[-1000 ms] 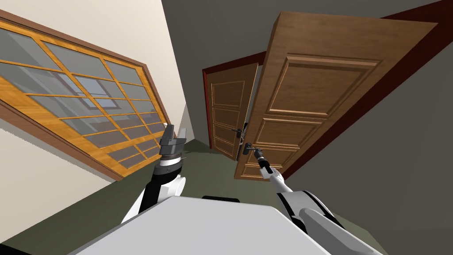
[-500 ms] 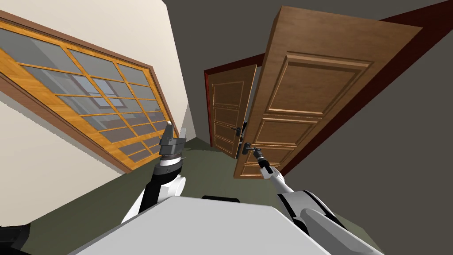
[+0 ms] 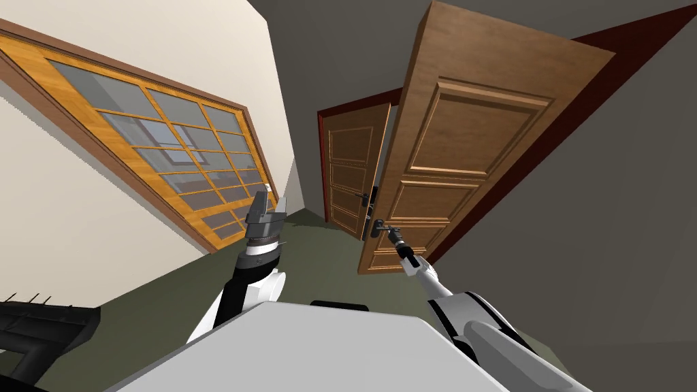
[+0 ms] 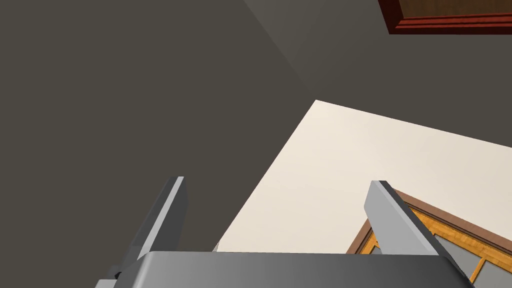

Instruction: Pull the door open

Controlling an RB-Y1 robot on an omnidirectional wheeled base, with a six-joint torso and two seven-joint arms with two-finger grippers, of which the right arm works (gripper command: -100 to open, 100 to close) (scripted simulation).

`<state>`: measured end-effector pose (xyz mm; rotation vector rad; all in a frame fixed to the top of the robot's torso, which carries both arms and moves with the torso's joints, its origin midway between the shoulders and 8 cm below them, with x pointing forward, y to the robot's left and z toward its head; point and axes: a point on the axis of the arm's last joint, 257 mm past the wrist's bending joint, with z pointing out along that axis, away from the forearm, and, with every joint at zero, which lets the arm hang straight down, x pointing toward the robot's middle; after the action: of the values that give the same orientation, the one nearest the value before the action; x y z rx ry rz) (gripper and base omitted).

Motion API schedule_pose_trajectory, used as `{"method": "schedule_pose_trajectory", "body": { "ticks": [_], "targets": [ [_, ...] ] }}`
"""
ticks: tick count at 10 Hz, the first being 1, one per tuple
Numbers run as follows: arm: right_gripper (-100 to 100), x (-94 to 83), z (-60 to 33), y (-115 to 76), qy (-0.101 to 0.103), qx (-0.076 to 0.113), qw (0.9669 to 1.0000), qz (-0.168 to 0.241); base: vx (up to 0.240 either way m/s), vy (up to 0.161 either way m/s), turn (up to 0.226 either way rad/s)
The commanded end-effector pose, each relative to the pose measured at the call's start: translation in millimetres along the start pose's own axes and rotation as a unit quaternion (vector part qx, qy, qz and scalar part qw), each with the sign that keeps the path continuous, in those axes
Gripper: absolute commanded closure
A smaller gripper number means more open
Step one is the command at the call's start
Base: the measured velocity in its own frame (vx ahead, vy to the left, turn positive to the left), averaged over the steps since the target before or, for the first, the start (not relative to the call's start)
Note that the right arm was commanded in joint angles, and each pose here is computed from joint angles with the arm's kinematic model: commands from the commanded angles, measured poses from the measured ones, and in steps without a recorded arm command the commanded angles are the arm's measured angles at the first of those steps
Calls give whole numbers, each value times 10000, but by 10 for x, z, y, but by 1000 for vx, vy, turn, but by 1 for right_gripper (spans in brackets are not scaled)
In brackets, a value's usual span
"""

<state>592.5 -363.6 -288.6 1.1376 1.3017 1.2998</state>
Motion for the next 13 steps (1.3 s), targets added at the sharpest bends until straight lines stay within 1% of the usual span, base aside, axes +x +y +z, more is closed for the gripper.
{"method": "schedule_pose_trajectory", "body": {
  "ticks": [1,2,3,4,8,9,10,11,12,13],
  "targets": [
    [100,155,-6,-38,190,21,9998,33,-203,-137,78],
    [100,57,-6,4,90,-10,10000,8,-85,-53,16],
    [100,138,-56,-22,294,4,9996,9,-152,-95,65],
    [100,158,-67,-20,351,0,9994,9,-223,-121,68],
    [100,337,-174,-28,843,7,9964,26,-194,-125,62],
    [100,369,-196,-33,929,14,9957,32,-187,-111,40],
    [100,261,-182,-3,808,3,9967,-6,-81,-54,-6],
    [100,287,-260,-31,954,21,9954,-5,-90,-70,23],
    [100,300,-285,-29,1018,14,9948,-6,-137,-96,56],
    [100,329,-345,-25,1167,2,9932,-5,-129,-125,79]
  ]
}}
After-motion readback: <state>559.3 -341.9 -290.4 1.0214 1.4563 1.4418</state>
